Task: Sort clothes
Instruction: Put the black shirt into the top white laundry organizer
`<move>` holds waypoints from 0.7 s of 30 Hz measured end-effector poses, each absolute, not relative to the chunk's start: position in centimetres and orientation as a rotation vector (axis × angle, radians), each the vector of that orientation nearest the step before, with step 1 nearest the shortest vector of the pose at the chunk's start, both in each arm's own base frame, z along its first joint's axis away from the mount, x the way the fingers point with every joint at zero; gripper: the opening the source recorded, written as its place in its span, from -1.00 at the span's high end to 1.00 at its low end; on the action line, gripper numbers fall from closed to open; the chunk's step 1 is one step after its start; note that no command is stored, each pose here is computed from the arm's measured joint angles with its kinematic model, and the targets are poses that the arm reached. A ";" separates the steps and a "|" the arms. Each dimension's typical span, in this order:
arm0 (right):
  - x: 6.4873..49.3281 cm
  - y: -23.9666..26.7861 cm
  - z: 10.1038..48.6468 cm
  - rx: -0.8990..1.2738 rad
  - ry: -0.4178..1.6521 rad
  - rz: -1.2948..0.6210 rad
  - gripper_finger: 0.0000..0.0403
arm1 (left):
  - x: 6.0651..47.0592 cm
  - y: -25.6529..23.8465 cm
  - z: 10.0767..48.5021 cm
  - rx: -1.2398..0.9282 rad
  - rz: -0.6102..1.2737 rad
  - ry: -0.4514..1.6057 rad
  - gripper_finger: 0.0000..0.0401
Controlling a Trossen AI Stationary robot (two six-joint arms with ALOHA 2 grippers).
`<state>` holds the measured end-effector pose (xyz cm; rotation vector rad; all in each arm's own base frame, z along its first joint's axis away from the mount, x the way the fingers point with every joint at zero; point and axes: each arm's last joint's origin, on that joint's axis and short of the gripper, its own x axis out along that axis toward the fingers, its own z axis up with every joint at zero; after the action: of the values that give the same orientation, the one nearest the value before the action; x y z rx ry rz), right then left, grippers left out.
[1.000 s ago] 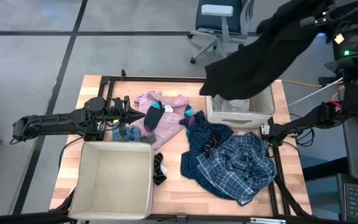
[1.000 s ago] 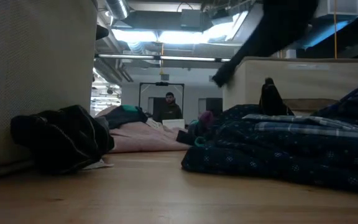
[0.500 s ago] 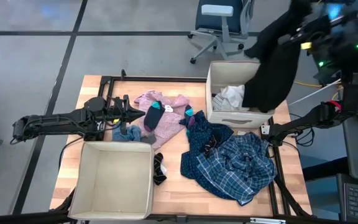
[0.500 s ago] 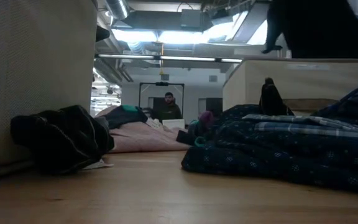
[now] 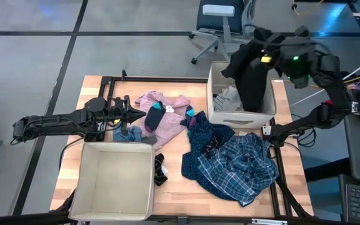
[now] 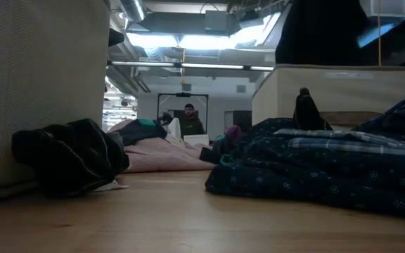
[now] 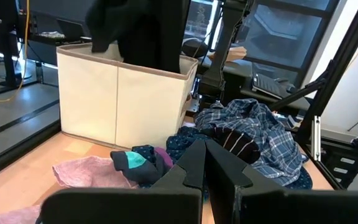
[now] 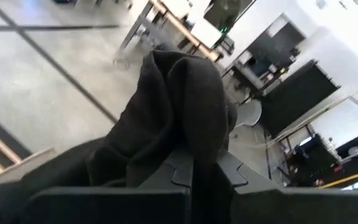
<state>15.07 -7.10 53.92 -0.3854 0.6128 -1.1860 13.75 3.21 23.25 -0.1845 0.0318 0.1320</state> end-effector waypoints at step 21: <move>18.9 -13.9 35.8 0.017 0.993 -0.992 0.91 | 13.7 3.2 23.1 -0.209 0.134 0.049 0.99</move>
<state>18.88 -13.86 35.82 0.0168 0.9932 -0.9924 13.74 3.20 23.07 -0.2094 0.0488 0.1342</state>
